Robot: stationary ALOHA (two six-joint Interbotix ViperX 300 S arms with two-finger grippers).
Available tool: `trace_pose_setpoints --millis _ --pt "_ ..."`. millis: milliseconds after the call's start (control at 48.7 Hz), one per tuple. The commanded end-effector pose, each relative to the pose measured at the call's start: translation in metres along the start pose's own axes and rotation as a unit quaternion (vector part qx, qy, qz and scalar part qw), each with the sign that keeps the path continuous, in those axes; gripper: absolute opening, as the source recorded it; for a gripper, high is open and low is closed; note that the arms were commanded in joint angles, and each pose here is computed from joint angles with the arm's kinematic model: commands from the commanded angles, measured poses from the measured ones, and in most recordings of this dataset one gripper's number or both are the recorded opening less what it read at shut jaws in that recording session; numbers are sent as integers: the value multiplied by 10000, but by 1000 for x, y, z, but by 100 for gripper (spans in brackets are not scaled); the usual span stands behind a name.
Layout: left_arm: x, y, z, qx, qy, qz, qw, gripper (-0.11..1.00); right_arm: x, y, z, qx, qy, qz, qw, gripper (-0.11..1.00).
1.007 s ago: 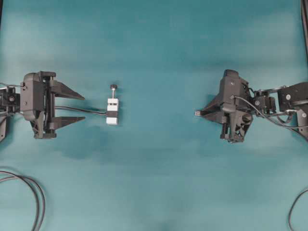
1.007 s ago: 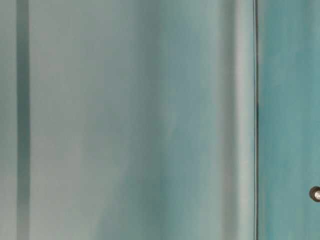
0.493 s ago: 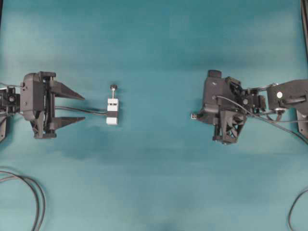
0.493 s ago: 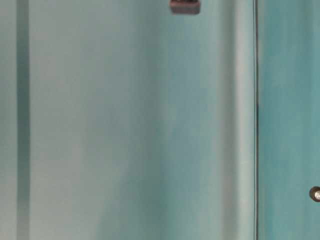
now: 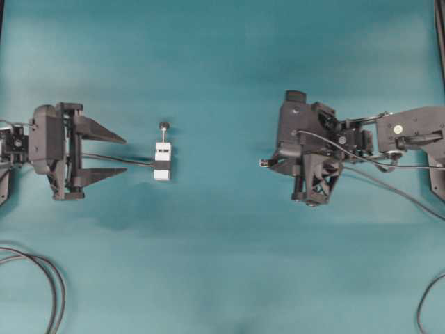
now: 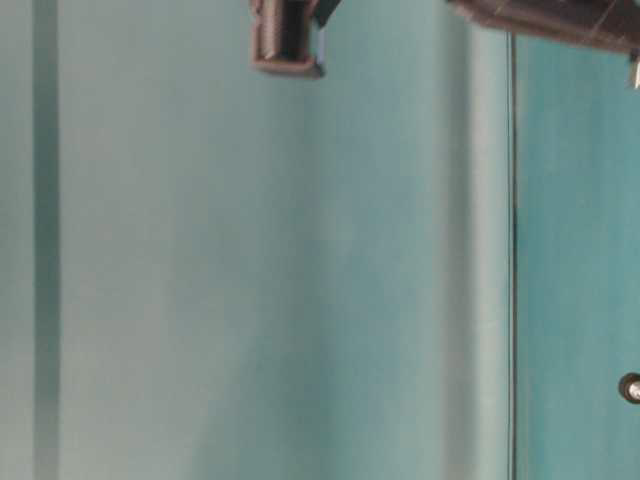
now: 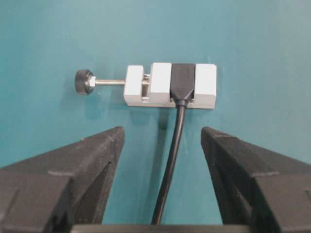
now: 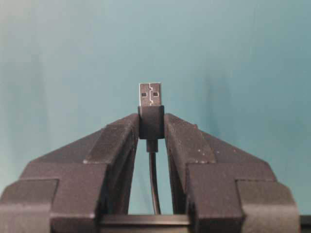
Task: Insert the USB cable into the female connector supported by the left arm.
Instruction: 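Lift the USB plug with the right gripper and move it toward the clamp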
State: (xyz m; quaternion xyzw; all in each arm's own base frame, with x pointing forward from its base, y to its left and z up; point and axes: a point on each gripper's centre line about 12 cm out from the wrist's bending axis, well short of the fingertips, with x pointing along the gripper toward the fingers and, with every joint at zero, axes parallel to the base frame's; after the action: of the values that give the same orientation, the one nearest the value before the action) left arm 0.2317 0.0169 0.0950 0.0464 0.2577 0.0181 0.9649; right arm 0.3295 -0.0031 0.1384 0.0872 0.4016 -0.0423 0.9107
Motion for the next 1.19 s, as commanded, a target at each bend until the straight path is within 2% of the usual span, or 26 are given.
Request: trace_pose_setpoints --millis 0,123,226,637,842,1007,1171 --pt "8 -1 7 18 -202 -12 9998 75 1 2 23 23 -57 -14 10000 22" --pt "16 -4 4 38 -237 -51 9997 75 10 3 31 24 378 -103 9992 22" --pt "20 -5 0 39 -254 -58 9997 75 18 6 42 19 544 -133 9984 22" --pt "33 -7 -14 50 -170 -72 9998 74 55 14 75 -13 449 -100 9989 22" --pt "40 -7 -11 77 -240 -70 9997 75 65 16 85 -35 493 -114 9987 22" --pt "42 -6 -10 71 -285 -59 9996 74 72 17 91 -305 636 -217 9973 22" --pt "44 -6 -10 71 -293 -58 9995 74 80 18 100 -373 673 -260 9967 22"
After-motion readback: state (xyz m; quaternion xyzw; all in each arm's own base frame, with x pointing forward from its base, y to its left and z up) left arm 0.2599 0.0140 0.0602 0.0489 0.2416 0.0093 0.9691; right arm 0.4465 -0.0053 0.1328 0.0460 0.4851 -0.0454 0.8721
